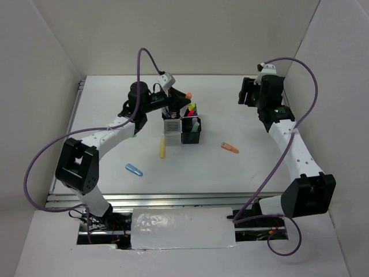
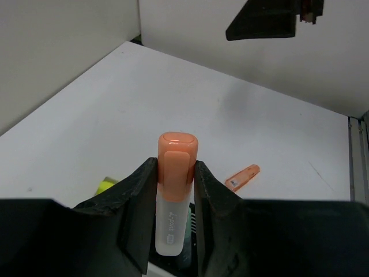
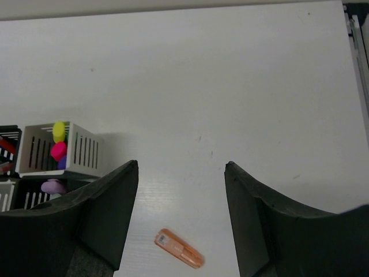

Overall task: Sort the stationery into containers
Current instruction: Pick up the pen from the center of the board, then place the pen in the storage box.

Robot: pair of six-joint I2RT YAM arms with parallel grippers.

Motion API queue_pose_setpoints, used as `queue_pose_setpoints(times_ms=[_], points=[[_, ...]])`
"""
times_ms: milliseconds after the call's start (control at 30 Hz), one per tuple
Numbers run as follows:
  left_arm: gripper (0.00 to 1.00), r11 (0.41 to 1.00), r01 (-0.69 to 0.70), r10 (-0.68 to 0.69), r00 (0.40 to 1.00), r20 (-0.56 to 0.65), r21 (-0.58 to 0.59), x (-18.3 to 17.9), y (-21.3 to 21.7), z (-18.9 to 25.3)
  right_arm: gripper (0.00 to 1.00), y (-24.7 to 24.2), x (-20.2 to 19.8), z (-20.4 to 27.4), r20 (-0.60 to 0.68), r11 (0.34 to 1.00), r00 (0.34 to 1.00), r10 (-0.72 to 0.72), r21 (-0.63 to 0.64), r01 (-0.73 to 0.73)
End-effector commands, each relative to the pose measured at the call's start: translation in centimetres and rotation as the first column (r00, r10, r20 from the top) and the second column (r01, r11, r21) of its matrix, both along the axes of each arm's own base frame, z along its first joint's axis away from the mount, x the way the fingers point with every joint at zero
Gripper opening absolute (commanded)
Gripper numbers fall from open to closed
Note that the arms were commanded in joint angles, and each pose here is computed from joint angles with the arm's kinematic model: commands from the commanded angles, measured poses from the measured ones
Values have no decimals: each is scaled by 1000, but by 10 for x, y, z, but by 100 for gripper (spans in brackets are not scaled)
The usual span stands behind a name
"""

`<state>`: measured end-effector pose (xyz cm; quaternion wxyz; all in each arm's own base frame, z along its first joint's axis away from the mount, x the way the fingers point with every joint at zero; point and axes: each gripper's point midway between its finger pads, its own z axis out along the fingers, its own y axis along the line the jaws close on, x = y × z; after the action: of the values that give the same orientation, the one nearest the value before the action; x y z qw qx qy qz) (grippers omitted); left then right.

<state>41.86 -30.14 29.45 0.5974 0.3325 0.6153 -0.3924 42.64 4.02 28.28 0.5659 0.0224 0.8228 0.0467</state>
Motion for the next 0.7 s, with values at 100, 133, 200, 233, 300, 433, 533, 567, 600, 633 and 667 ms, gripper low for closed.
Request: queue_pose_setpoints(times_ms=[100,133,200,233,300,433,533,567,600,633,667], points=[[5,994,88,-71,965,252,-60,-15,-40,35,68,-21,-21,1,-19,999,999,-45,7,45],[5,994,88,-68,965,254,-65,-14,-42,33,68,-25,-23,3,-18,999,998,-54,10,54],[5,994,83,-65,971,232,-71,-9,-46,24,68,-28,-27,2,-27,998,998,-58,9,58],[6,994,72,-53,972,231,-76,-6,-46,24,68,-29,-28,3,-27,998,998,-60,9,60],[7,995,70,-53,976,213,-72,-3,-48,14,68,-30,-31,3,-33,998,998,-62,6,62],[9,996,58,-46,983,180,-62,4,-49,-6,68,-35,-36,3,-37,997,997,-71,-1,71],[9,997,55,-45,986,160,-57,5,-49,-16,68,-35,-38,3,-41,998,997,-65,5,66],[9,997,53,-44,988,151,-53,6,-50,-21,68,-35,-39,3,-42,998,997,-66,7,66],[9,997,51,-43,988,148,-51,7,-49,-22,68,-34,-39,3,-41,998,997,-63,8,63],[9,998,48,-40,989,144,-50,9,-47,-24,68,-34,-39,2,-42,998,997,-63,8,63],[9,998,44,-38,990,136,-47,10,-46,-26,68,-34,-40,1,-44,998,997,-62,8,62]])
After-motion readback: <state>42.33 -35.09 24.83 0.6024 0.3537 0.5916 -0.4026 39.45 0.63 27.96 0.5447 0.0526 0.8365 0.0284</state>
